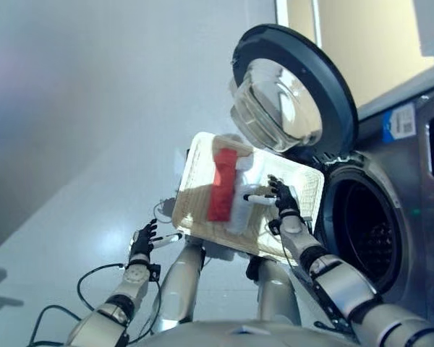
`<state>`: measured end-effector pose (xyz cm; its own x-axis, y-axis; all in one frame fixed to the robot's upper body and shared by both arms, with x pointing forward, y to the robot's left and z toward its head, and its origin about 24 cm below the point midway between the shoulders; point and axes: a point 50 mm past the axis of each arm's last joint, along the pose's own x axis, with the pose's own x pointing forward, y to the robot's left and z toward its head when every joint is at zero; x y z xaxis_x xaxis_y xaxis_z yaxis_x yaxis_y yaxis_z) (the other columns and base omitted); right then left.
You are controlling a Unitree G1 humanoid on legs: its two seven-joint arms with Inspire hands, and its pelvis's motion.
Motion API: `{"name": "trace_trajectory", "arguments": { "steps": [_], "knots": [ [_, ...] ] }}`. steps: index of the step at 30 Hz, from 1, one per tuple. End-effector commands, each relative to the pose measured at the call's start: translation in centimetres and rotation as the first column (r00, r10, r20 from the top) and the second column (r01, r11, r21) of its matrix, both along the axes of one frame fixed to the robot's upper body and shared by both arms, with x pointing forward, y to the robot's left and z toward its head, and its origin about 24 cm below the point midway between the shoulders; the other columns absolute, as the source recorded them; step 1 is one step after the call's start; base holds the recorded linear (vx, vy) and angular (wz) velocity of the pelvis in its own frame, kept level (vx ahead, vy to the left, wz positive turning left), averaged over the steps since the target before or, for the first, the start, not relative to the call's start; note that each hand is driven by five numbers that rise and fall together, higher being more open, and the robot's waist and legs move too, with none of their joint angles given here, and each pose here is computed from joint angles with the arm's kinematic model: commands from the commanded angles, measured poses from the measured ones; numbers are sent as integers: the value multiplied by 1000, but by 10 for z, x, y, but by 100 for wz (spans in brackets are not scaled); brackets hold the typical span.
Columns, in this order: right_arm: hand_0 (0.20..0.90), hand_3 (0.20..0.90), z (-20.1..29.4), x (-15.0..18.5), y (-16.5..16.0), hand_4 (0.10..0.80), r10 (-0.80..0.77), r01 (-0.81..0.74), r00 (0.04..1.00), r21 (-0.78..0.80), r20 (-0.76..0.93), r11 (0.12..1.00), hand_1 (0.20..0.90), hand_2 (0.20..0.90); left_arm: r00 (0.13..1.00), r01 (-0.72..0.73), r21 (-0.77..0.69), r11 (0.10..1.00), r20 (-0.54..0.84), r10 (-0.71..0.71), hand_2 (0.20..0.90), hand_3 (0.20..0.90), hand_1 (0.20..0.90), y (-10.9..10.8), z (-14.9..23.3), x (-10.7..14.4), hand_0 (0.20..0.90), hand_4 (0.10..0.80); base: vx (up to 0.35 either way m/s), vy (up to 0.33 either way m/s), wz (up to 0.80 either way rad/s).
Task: Pick up the clothes and place them into the washing machine
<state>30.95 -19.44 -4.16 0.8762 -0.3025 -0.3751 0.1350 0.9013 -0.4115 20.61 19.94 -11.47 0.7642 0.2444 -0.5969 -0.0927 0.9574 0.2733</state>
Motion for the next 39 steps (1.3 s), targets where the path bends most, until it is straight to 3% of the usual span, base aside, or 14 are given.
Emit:
{"name": "trace_trajectory", "arguments": {
  "steps": [1, 7, 16, 17, 18, 19, 20, 30, 38, 39],
  "knots": [
    [900, 900, 22, 17, -5, 800, -18, 25, 997, -87, 75, 996, 900, 900, 993, -46, 56, 997, 110, 39, 900, 900, 900, 21, 18, 16, 900, 800, 15, 3, 26],
    [900, 900, 35, 30, -3, 800, -15, 27, 998, -221, 55, 975, 900, 900, 986, -9, 68, 998, 167, -3, 900, 900, 900, 19, 28, 25, 900, 800, 30, 0, 26],
    [900, 900, 53, 45, 12, 800, 28, 0, 995, -293, 91, 956, 900, 900, 973, -3, 39, 999, 230, -6, 900, 900, 900, 11, 39, 38, 900, 800, 25, 11, 12],
    [845, 845, 52, 45, 15, 761, 36, -8, 995, -291, 91, 957, 845, 845, 974, -4, 37, 999, 228, -5, 900, 900, 900, 11, 39, 38, 900, 800, 29, 15, 8],
    [601, 601, 51, 44, 18, 586, 46, -19, 995, -289, 86, 957, 601, 601, 975, -5, 34, 999, 222, -2, 900, 900, 900, 10, 37, 38, 900, 800, 28, 9, 6],
    [296, 296, 50, 44, 21, 369, 53, -26, 995, -284, 88, 959, 296, 296, 976, -7, 35, 999, 217, -1, 900, 900, 900, 10, 37, 38, 900, 800, 21, 5, 6],
    [200, 200, 50, 44, 21, 300, 53, -26, 995, -284, 88, 959, 200, 200, 976, -7, 35, 999, 217, -1, 900, 900, 900, 10, 37, 38, 900, 800, 32, 15, 5],
    [200, 200, 25, 25, 19, 300, 27, -22, 1000, -288, 13, 957, 200, 200, 989, 12, 44, 999, 147, -18, 900, 900, 900, 1, 23, 24, 900, 800, 17, 16, 0],
    [200, 200, 3, -4, -30, 300, -135, 113, 989, -302, -54, 947, 200, 200, 995, 4, 51, 999, 104, -10, 900, 900, 900, 7, 15, 11, 900, 800, -18, 15, -2],
    [200, 200, 1, -14, -51, 300, -247, 230, 968, -256, -37, 939, 200, 200, 996, -8, 58, 998, 95, 2, 900, 900, 900, 11, 13, 8, 900, 800, -8, 14, -7]
  ]
}}
